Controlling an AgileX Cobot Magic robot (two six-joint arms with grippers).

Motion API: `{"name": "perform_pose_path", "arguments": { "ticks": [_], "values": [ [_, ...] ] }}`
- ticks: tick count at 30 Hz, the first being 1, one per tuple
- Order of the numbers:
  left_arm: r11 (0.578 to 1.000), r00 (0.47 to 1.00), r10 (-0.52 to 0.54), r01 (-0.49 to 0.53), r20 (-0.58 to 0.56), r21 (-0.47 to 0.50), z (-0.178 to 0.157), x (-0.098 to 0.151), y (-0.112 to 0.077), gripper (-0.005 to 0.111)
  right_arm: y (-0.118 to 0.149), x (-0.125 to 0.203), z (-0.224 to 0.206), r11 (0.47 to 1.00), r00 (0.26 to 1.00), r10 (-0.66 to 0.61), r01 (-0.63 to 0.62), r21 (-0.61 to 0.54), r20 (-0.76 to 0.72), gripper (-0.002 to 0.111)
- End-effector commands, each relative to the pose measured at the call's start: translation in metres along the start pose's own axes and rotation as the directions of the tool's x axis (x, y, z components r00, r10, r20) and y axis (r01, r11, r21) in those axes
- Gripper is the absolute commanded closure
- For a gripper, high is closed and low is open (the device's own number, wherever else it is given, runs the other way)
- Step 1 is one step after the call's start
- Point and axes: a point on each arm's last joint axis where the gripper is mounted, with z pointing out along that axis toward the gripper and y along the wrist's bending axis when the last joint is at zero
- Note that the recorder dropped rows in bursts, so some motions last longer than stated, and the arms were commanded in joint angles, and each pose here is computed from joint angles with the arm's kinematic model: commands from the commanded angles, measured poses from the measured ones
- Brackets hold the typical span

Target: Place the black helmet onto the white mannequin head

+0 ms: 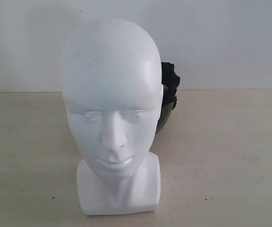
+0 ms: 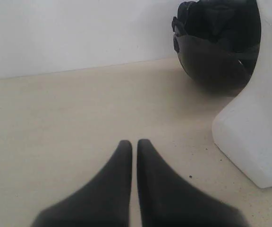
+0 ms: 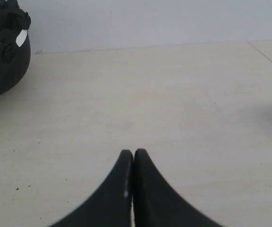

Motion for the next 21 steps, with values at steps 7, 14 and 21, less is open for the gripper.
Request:
{"name": "perform_pose_path", "arguments": {
  "ticks": [7,14,21],
  "values": [
    [1.0,1.0,-0.01,0.01,0.0,-0.001,0.0,0.001,0.0,0.102,0.0,-0.001,-0.001,1.0,1.0,-0.006,0.006,0.0,0.018,0.108],
    [1.0,1.0,-0.01,0.01,0.0,-0.001,0.0,0.001,0.0,0.102,0.0,-0.004,-0.001,1.0,0.999,-0.019,0.019,0.002,0.044,0.108],
    [1.0,1.0,-0.01,0.01,0.0,-0.001,0.0,0.001,0.0,0.102,0.0,-0.016,-0.002,1.0,0.984,-0.019,0.019,0.007,0.177,0.108]
  ]
}}
